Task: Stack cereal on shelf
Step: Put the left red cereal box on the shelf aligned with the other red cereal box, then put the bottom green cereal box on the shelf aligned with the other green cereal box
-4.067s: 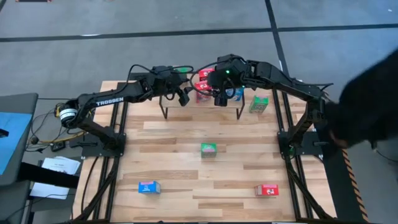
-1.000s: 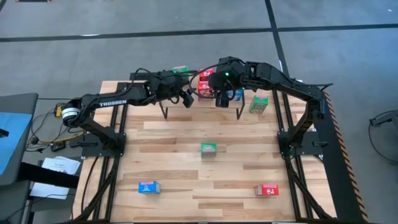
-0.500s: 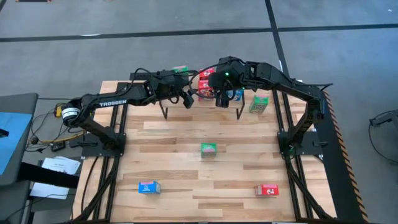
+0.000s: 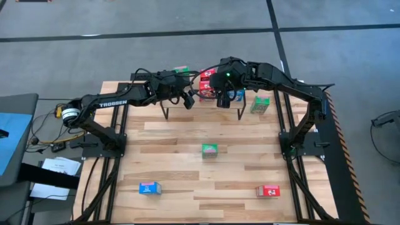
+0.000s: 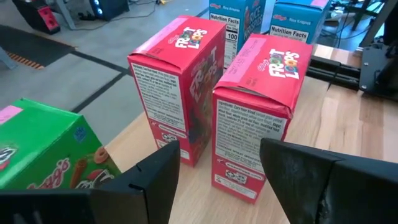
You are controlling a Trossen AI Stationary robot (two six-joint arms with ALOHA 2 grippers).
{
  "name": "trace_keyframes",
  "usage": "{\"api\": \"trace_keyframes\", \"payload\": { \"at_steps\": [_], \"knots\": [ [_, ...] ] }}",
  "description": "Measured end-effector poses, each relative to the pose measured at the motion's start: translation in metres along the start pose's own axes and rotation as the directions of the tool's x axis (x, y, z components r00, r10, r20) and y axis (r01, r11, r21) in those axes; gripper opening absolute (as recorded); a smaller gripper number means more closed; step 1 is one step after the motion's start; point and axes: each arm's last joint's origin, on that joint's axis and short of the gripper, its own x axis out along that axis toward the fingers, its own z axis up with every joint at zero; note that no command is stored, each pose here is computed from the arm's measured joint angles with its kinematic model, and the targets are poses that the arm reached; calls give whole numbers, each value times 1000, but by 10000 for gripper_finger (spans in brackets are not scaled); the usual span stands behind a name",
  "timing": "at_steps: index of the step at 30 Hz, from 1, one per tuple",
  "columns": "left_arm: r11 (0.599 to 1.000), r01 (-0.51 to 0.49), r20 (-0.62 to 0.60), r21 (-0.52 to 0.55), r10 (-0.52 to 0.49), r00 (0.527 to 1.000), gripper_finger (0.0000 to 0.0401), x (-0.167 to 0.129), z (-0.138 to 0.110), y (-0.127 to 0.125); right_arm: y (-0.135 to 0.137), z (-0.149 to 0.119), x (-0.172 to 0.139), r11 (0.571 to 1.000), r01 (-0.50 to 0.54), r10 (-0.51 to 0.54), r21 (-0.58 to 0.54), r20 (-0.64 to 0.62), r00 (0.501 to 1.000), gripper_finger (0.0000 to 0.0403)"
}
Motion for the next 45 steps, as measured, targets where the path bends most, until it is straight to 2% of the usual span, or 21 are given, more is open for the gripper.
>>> {"api": "trace_keyframes", "payload": {
  "at_steps": [5, 13, 23, 28, 33, 42, 45],
  "knots": [
    [1000, -6, 11, 11, 6, 1000, 212, -10, 6, 2, 1, -3, -4, 999, -8, 9, 44, -17, 1000, 272],
    [1000, -11, 8, 14, 11, 1000, 213, -45, 17, 8, 11, -7, -11, 993, -44, 51, 107, -71, 996, 272],
    [1000, 18, 58, 4, -18, 998, 213, -99, 32, 15, 48, -7, -22, 982, -131, 151, 133, -155, 976, 272],
    [997, 76, 96, -2, -76, 993, 213, -126, 37, 18, 73, -3, -32, 970, -180, 206, 164, -159, 965, 272],
    [991, 128, 135, -34, -123, 983, 213, -146, 41, 21, 101, 0, -41, 944, -270, 300, 191, -151, 942, 272],
    [984, 157, 114, -85, -147, 982, 213, -154, 38, 22, 138, -2, -50, 913, -303, 357, 273, -177, 917, 272],
    [984, 156, 96, -88, -147, 984, 212, -153, 36, 22, 146, -6, -49, 910, -320, 377, 264, -202, 904, 272]
  ]
}}
